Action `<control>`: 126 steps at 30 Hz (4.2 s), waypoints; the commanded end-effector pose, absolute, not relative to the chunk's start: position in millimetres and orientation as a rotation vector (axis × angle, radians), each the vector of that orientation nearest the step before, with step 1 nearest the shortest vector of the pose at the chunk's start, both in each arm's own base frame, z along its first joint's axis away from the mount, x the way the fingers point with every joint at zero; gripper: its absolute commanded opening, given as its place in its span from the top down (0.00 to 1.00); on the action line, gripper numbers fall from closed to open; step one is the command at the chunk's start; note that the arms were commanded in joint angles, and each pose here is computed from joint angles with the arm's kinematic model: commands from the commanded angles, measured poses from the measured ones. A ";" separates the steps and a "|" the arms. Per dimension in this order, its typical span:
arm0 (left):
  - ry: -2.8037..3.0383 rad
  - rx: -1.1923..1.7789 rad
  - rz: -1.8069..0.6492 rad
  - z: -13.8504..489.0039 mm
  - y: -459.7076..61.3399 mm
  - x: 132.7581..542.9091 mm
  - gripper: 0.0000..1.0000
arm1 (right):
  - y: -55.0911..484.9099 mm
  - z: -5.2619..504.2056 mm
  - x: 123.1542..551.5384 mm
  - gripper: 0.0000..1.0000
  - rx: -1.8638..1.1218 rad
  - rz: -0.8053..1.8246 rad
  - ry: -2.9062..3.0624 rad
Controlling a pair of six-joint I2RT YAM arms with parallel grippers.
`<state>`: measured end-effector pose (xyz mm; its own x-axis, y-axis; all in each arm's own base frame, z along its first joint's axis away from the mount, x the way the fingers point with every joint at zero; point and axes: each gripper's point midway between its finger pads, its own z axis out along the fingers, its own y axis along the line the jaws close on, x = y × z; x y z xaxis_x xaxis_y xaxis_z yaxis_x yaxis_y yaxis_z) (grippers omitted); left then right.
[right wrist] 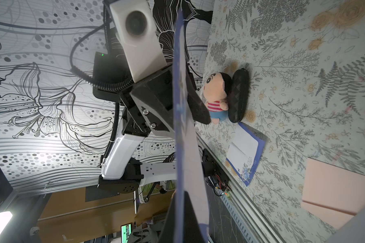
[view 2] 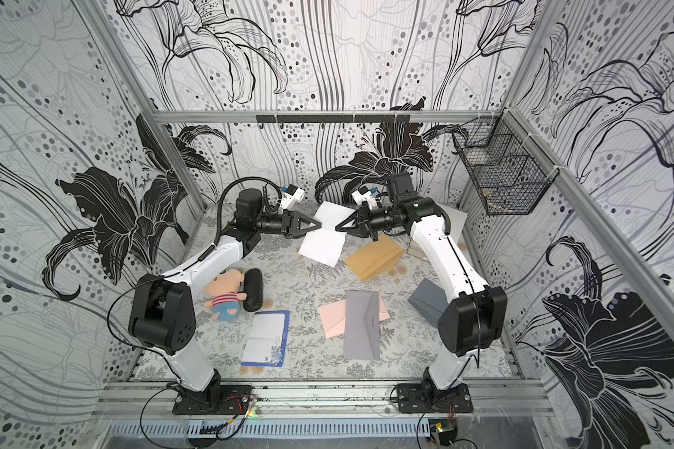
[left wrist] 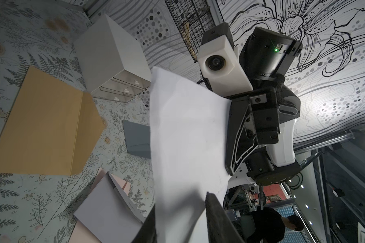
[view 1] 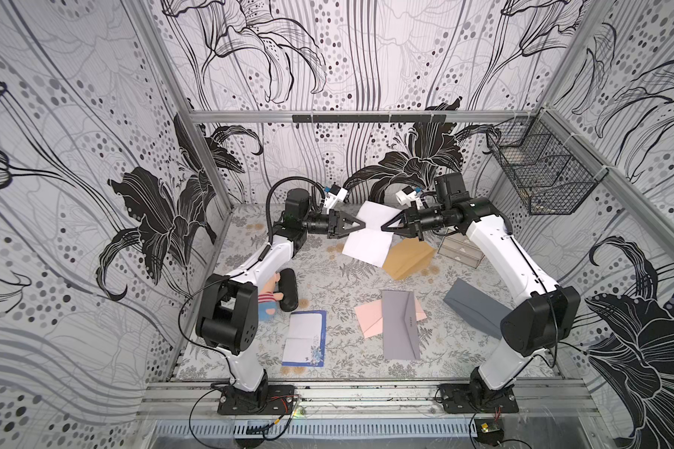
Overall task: Take the letter paper out of the envelope
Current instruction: Unfold the letter paper, then place the letter paper at the center of the board.
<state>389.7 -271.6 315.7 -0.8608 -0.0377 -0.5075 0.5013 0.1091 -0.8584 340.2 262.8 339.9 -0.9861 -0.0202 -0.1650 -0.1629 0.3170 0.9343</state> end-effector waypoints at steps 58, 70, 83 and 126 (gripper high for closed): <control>2.429 0.146 1.279 107.4 32.1 556.6 1.00 | 200.8 293.0 326.4 0.64 -0.016 0.802 2.480; 2.565 0.180 1.298 43.7 59.2 542.8 1.00 | 214.7 281.1 343.6 0.64 0.016 0.848 2.521; 2.638 0.121 1.293 23.1 92.5 509.1 1.00 | 229.1 278.9 349.2 0.64 0.019 0.914 2.526; 2.630 -0.150 1.061 84.2 76.2 488.4 0.22 | 233.6 267.1 340.7 0.49 0.017 0.878 2.543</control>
